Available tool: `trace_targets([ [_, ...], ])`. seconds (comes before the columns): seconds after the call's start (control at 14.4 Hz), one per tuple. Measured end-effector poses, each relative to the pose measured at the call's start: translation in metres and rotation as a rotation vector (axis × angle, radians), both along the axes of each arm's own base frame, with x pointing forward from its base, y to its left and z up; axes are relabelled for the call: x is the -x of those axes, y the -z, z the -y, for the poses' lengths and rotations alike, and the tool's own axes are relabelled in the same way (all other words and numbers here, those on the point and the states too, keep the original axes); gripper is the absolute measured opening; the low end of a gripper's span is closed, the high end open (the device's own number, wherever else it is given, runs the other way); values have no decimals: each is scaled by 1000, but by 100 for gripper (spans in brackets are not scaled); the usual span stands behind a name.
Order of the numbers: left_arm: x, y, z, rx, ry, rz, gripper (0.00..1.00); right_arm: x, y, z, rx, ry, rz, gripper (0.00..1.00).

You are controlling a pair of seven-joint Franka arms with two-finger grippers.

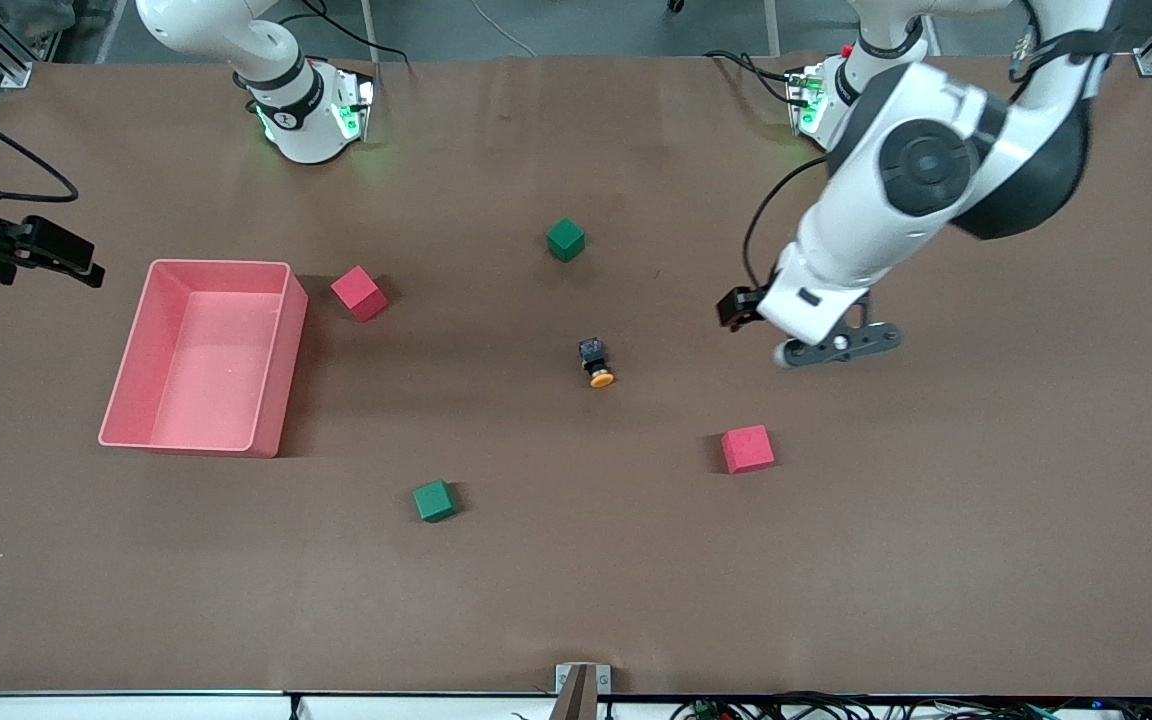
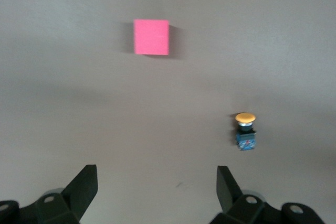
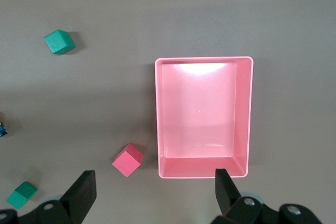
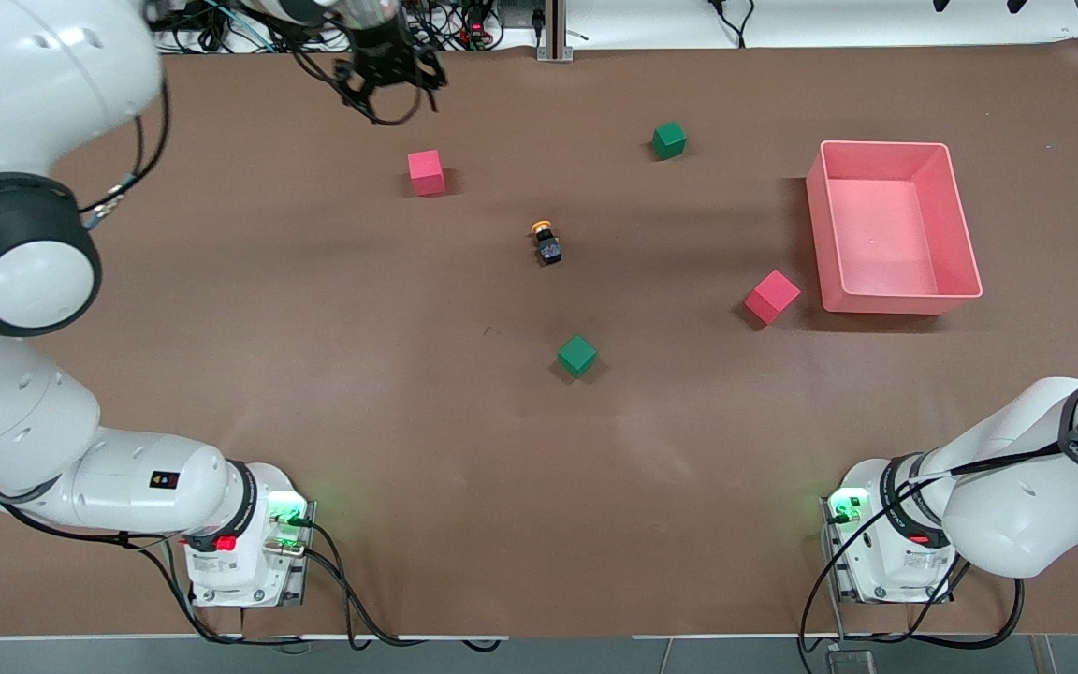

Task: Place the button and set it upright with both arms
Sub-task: 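Lower the left gripper over the yellow-capped button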

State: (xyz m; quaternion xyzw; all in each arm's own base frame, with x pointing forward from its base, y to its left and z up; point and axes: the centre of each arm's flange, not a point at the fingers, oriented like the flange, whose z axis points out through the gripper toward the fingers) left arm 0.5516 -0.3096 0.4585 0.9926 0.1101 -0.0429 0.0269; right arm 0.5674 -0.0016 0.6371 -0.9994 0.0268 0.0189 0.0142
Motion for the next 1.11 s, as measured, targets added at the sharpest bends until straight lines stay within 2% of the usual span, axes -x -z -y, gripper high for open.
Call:
trace_targets([
  [0.28, 6, 67, 61, -37, -84, 38, 100, -1, 0, 1, 2, 2, 9, 100],
  [0.55, 13, 132, 98, -36, -125, 45, 100, -4, 0, 4, 2, 6, 25, 100],
  [0.83, 27, 172, 129, -61, -107, 71, 100, -9, 10, -1, -19, -13, 7, 100],
  [1.11, 42, 196, 172, -55, -77, 67, 100, -10, 12, 10, -34, -8, 1, 100],
])
